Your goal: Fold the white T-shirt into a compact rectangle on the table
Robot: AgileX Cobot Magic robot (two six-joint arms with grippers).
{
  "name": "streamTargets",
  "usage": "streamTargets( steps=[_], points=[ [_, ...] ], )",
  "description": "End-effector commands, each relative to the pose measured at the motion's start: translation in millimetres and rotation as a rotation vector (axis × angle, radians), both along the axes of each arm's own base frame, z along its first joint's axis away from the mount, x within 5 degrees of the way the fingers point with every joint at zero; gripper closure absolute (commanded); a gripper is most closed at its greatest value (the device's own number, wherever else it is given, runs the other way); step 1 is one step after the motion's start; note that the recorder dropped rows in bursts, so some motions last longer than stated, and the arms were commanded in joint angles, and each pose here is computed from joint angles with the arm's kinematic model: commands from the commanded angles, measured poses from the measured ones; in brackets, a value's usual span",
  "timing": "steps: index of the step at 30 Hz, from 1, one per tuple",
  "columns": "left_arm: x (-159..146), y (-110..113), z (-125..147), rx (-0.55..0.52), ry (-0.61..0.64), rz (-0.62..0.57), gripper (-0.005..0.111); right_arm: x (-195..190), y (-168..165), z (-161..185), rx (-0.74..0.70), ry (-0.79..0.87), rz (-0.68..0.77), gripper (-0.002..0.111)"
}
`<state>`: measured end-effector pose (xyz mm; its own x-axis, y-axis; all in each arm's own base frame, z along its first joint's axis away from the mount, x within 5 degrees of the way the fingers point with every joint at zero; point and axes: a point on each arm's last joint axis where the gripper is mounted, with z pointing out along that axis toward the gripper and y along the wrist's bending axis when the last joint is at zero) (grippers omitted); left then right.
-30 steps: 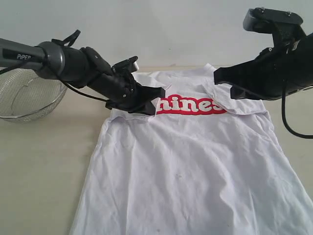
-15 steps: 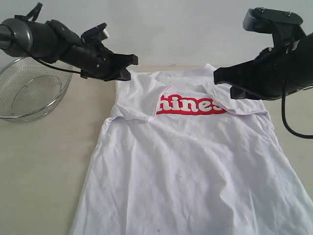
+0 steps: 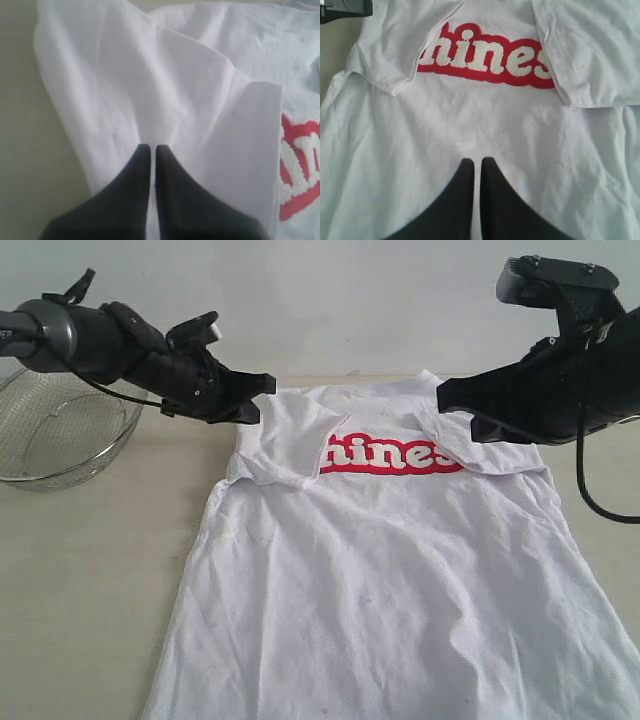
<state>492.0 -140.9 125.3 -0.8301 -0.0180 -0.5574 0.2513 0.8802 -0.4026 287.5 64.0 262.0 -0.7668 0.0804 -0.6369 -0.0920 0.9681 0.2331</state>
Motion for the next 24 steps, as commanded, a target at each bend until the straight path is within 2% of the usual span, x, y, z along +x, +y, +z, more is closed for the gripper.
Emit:
streamTargets(
  steps=[1,4,9,14,20,24],
  points=[
    [3.3,8.9,-8.3,0.025,0.008,0.015,0.102,-1.0,-0.4,2.5,-0.002,-0.017,0.003,0.108],
    [4.0,10.4,-20.6,0.027,0.028,0.029,0.102,-0.8,-0.4,2.6,-0.002,-0.019,0.003,0.108],
    [5.2,11.1,-22.5,0.031,0.02,0.039,0.102,-0.8,-0.4,2.6,-0.002,-0.019,0.003,0.108],
    [13.0,11.6,-6.7,0.015,-0.014,0.03,0.102,-1.1,-0.4,2.4,-0.002,-0.016,0.004,0.108],
    [28.3,10.8,19.0,0.003,-0.122,0.056,0.102,-1.1,-0.4,2.4,-0.002,-0.016,0.004,0.108],
    [33.8,14.6,9.6,0.026,-0.131,0.062,0.102,-1.1,-0.4,2.4,-0.002,-0.016,0.004,0.108]
  ],
)
